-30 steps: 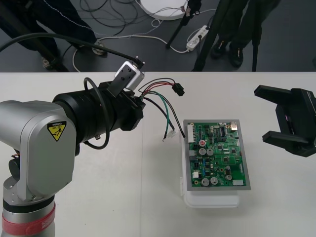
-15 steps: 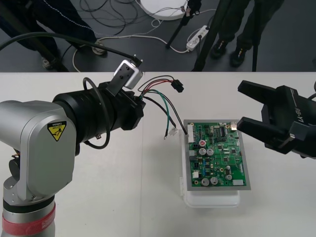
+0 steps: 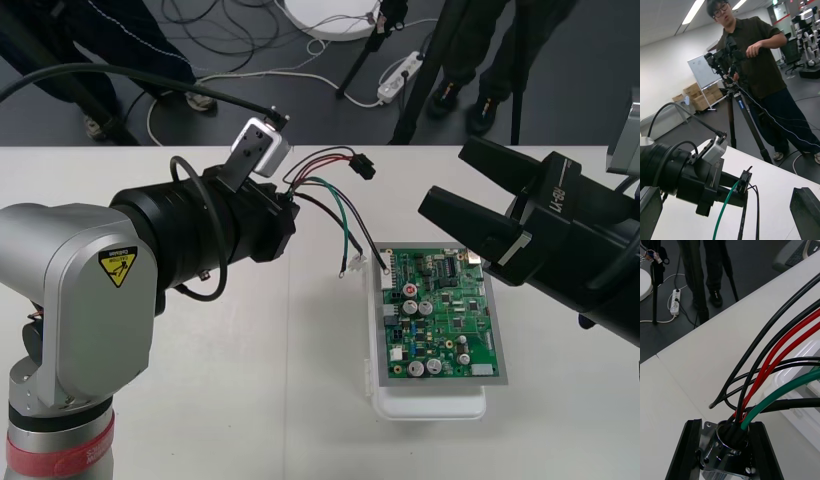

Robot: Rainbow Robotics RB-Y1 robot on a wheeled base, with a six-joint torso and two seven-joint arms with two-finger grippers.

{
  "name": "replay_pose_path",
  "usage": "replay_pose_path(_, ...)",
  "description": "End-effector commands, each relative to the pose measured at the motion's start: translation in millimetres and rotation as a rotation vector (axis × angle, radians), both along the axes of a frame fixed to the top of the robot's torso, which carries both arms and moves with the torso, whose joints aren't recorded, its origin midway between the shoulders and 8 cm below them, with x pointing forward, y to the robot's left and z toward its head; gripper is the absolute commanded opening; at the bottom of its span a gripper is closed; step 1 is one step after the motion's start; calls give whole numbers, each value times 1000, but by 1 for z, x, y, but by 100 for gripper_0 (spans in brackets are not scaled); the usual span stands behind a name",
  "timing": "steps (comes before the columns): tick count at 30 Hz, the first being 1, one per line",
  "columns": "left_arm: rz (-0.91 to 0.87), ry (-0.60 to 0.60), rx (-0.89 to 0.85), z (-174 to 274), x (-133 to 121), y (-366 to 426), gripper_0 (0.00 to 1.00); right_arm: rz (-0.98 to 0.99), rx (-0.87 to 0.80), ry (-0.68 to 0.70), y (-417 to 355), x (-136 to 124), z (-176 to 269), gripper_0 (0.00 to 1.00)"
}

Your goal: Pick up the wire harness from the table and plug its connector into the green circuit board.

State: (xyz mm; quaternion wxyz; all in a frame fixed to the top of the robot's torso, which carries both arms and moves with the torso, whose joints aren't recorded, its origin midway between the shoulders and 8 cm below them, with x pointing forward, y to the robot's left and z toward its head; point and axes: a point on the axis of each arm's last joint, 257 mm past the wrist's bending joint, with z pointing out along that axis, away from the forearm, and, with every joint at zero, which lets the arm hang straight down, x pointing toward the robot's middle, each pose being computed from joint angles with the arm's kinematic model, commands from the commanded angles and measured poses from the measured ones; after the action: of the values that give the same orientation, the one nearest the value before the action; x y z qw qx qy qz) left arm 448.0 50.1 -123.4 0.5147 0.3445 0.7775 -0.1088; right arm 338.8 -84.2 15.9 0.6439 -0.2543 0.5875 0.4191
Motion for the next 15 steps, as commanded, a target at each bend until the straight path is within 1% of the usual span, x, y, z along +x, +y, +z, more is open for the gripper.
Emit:
replay_pose_path(1,-20,-80,-128,48,0,-28,0,-13,75,64,12,-12,15,100)
replay_pose_path(6,-21,-77,-134,48,-1,-29,0,-49,73,90,14,-11,9,100)
replay_pose_path(15,-20,-73,-135,47,-1,-29,0,-98,33,109,32,0,-11,100)
